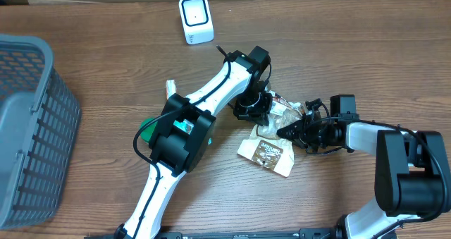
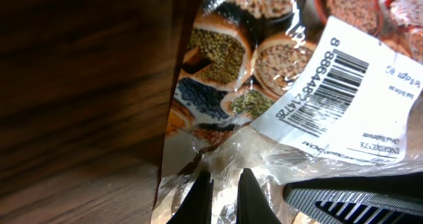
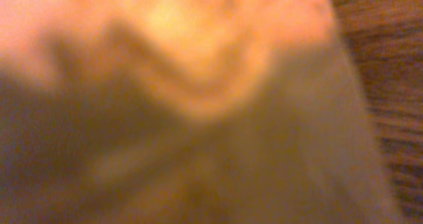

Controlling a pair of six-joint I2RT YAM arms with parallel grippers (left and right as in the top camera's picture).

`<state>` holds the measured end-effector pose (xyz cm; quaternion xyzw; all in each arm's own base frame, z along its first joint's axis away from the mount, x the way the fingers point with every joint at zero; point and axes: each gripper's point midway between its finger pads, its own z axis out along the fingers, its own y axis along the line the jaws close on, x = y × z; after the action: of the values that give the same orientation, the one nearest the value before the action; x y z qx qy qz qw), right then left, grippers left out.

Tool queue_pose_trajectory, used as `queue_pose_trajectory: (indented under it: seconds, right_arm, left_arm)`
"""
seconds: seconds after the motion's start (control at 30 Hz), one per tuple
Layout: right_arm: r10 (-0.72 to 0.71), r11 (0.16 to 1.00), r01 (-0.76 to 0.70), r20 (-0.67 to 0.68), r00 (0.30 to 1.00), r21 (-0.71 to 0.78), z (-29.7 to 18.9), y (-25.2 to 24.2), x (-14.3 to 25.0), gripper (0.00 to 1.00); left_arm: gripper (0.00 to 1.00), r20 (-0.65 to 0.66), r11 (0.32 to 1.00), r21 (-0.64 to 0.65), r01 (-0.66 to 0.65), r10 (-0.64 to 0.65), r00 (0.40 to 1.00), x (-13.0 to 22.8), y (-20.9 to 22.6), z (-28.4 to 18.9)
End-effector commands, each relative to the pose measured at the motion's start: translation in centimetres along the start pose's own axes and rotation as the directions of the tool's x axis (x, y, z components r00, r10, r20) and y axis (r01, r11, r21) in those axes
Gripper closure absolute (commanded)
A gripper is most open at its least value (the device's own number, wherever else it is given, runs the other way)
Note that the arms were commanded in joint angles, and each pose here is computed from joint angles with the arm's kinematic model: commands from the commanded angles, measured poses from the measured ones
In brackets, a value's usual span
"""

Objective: Scan the item barcode
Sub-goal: 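Release the bag with the left gripper and retract it to the left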

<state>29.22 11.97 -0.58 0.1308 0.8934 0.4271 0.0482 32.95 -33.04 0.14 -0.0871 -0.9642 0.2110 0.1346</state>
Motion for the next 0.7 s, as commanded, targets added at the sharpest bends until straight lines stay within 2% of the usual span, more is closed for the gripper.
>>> queue_pose_trajectory:
  seconds: [0.0,0.17,0.3,0.47,0.67]
  right_arm:
    - [0.029,0.996,-0.03,0.006,1.0,0.08,0.0,-2.8,0.6,0.96]
    - [0.029,1.0,-0.029,0.025,0.999,-0.004,-1.2,-1.6,0.0,0.96]
    - [0.017,1.0,-0.017,0.034,0.999,-0.014,-1.8,-0.8,0.0,0.96]
    - [-0.005,1.0,0.006,0.053,0.999,-0.019,-2.9,0.6,0.0,0.96]
    - [-0.038,0.999,0.039,0.05,0.998,-0.016,-4.5,2.6,0.0,0.96]
  left_arm:
    - [0.96,0.053,0.999,-0.048,0.02,-0.017,0.998,-1.4,1.2,-1.1]
    - [0.96,0.188,0.997,-0.076,0.004,0.01,0.982,-2.8,0.7,-8.0]
    - [0.96,0.303,0.996,-0.088,-0.023,0.049,0.952,-2.8,0.1,-14.6]
    - [0.96,0.434,0.994,-0.105,-0.03,0.073,0.898,-1.4,0.5,-22.7]
    - [0.96,0.559,0.996,-0.08,0.049,0.004,0.829,1.6,3.3,-30.8]
